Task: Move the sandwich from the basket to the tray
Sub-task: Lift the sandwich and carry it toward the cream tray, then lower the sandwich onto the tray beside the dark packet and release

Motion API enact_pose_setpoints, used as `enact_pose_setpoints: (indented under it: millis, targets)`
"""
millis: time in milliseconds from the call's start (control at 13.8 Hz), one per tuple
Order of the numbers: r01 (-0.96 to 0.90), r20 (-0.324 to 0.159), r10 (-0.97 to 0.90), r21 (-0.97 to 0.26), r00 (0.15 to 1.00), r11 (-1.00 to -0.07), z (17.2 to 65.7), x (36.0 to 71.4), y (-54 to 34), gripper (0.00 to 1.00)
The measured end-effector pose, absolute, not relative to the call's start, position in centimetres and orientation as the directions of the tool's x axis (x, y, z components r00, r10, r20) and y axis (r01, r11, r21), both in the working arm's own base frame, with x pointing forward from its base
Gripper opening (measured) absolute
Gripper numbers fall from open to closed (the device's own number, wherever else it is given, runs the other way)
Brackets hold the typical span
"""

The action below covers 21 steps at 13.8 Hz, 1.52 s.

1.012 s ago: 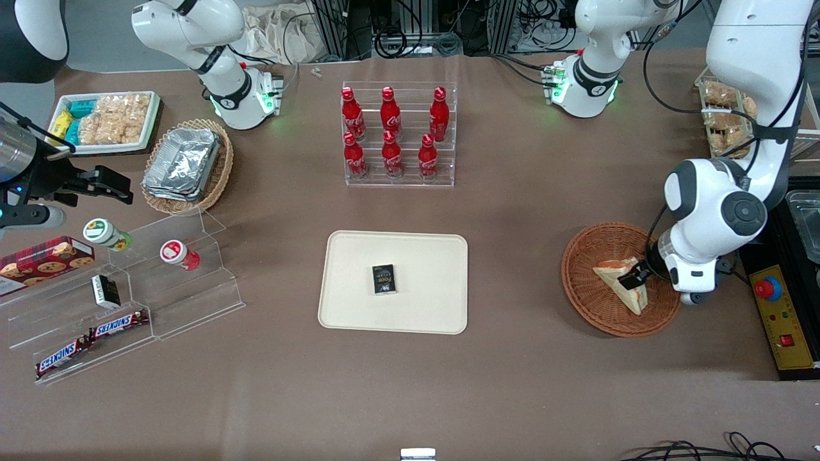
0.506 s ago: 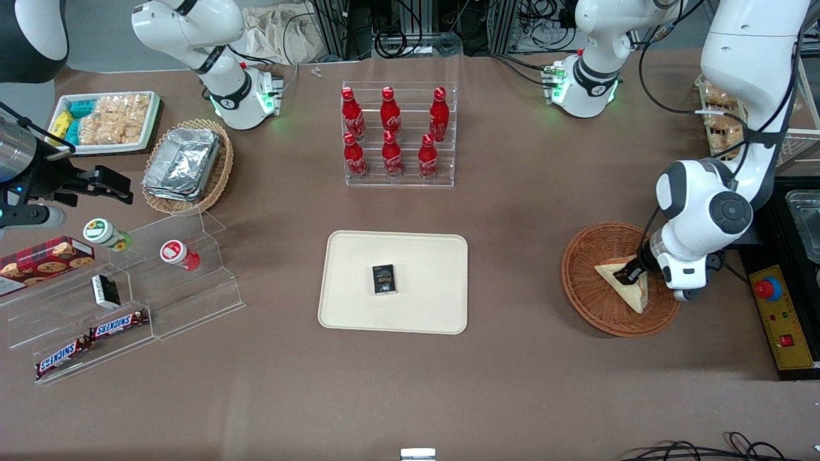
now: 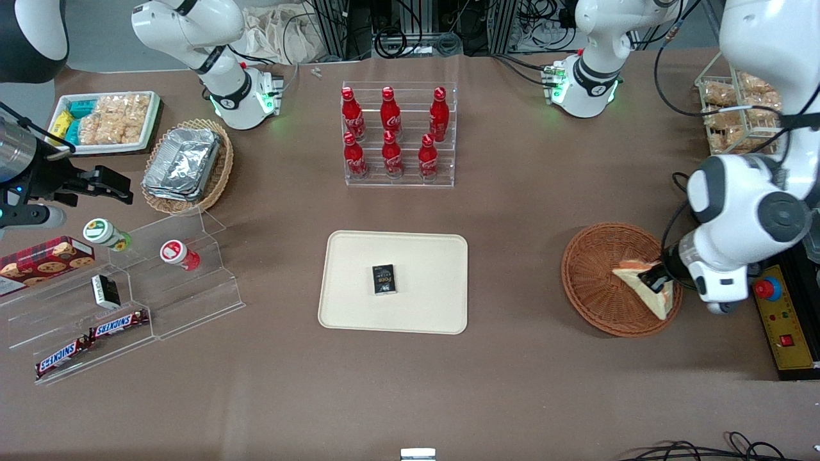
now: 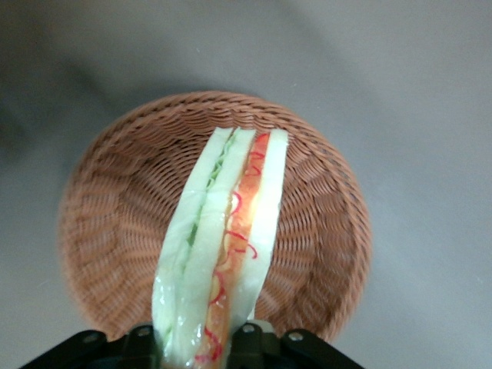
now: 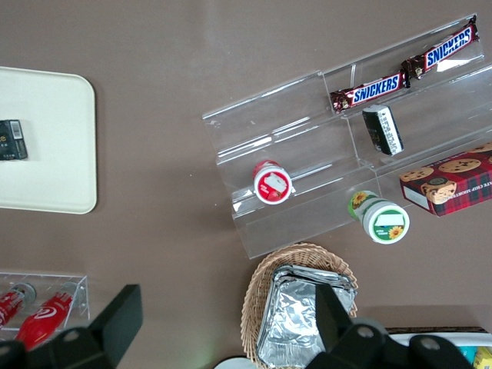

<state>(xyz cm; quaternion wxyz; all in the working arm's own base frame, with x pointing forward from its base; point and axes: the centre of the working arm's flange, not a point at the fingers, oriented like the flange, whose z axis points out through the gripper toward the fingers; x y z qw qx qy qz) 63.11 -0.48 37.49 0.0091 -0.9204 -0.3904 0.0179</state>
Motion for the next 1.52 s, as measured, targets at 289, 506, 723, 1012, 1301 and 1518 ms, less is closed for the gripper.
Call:
enact_pose_setpoints:
  millis: [289,506,723,1012,1301,1518]
  targets:
    - [0.587,-0.072,0.588,-0.030,0.806,-0.809,47.3,64.1,-7.0,0.19]
    - [0.413,-0.088,0.411,-0.001,0.907,-0.911,48.5,62.0,-17.9,0.19]
    - [0.200,-0.114,0.203,-0.033,0.973,-0.979,44.9,58.6,-29.6,0.19]
    - [0.046,-0.153,0.063,-0.111,0.986,-0.993,35.0,55.8,-40.5,0.19]
    - [0.073,-0.104,0.080,-0.072,0.991,-0.995,28.2,58.1,-43.9,0.19]
    - [0.127,-0.053,0.131,-0.061,0.990,-0.990,24.2,58.9,-44.9,0.19]
